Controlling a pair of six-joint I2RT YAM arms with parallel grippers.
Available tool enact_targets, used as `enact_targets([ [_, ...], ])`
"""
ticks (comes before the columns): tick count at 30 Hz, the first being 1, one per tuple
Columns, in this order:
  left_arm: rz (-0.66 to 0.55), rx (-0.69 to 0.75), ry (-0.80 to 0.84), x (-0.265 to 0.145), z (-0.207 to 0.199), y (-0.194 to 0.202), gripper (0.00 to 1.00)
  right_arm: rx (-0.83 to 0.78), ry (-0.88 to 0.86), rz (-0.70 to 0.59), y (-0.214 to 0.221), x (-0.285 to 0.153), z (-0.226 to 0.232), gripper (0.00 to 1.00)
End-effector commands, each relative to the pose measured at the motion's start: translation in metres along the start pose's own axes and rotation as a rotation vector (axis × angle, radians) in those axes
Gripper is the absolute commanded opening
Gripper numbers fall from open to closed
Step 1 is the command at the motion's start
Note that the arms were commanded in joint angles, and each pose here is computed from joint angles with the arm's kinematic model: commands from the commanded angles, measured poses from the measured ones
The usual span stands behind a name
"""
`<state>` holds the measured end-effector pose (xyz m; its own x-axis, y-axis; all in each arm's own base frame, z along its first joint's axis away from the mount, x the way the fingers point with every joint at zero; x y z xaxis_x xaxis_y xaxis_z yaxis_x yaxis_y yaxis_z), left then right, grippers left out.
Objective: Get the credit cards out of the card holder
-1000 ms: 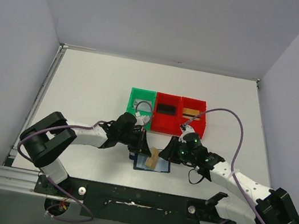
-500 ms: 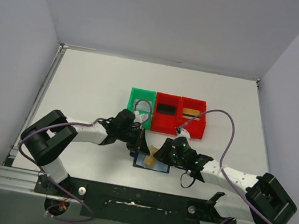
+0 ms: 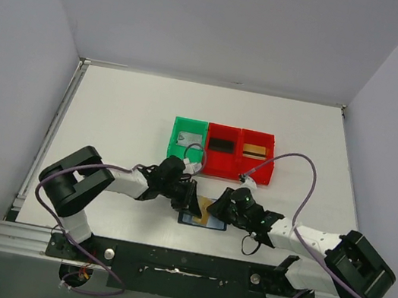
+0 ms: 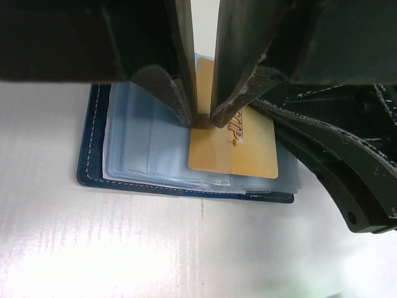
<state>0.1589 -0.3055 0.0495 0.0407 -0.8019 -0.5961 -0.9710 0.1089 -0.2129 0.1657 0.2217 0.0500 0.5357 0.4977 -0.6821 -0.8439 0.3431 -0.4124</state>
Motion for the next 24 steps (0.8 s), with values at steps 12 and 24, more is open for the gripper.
enact_targets([
  [12,-0.233,0.063,-0.090,-0.036,-0.002,-0.033,0.00,-0.061,0.010,-0.223,-0.045,-0.051,0.013,0.20],
  [24,-0.387,0.092,-0.187,-0.075,-0.005,-0.044,0.00,-0.124,-0.114,-0.131,-0.050,-0.028,0.063,0.27],
])
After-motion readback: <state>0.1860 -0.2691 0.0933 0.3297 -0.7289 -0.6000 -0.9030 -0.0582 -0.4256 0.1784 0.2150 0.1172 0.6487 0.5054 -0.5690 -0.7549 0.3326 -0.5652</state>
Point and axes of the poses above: each gripper's point midway between its finger pads, its own x axis out along the fingers, its own z axis along the line the jaws close on, y = z × x, the point moved 4 cm from there along -x, back along the fingers, and after that the axes turned 2 degrees about x, right-handed, at the moved point
